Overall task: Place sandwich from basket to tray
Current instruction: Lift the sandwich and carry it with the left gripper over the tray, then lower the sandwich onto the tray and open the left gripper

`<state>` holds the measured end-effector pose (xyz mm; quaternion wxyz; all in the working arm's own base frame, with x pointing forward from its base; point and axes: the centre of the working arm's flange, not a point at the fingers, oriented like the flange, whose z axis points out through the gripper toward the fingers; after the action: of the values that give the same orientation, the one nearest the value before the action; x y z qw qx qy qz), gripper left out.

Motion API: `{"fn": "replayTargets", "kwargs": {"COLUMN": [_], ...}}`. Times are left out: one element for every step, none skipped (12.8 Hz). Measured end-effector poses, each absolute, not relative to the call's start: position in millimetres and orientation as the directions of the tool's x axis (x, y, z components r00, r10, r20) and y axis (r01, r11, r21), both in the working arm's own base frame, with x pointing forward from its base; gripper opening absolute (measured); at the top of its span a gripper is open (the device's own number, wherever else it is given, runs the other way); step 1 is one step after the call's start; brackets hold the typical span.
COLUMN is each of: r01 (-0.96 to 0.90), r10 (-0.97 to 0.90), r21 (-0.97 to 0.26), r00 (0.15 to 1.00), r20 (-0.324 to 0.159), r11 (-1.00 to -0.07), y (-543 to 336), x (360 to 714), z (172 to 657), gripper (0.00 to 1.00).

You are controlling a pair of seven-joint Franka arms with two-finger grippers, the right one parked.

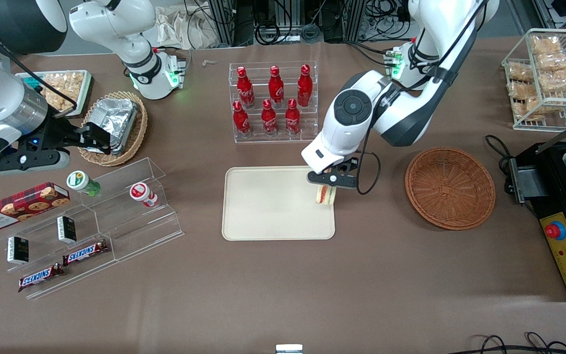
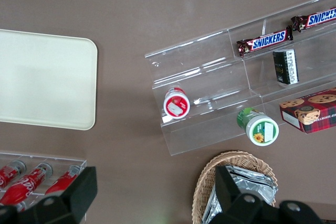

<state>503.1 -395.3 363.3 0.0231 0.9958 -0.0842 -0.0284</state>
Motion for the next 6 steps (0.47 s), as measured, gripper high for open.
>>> {"fn": "replayTargets", "kwargs": {"r01": [-0.168, -0.169, -0.170, -0.169, -0.167, -0.168], "r10": [-0.171, -0.173, -0.174, -0.173, -0.172, -0.174], "r21": [0.059, 0.070, 0.082, 0.095, 0.106, 0.110], "r00": [0.984, 0.984, 0.984, 0.984, 0.984, 0.984], "r20": [-0.052, -0.049, -0.045, -0.042, -0.042, -0.046], "r11": [-0.984, -0.983, -0.982, -0.981, -0.980, -0.980], "y": [-397, -399, -402, -404, -405, -406], "x": [504, 505, 506, 508, 509, 510], "z": [354, 345, 337, 329, 320, 310], "gripper": [0.21, 0.21, 0.21, 0.21, 0.21, 0.21]}}
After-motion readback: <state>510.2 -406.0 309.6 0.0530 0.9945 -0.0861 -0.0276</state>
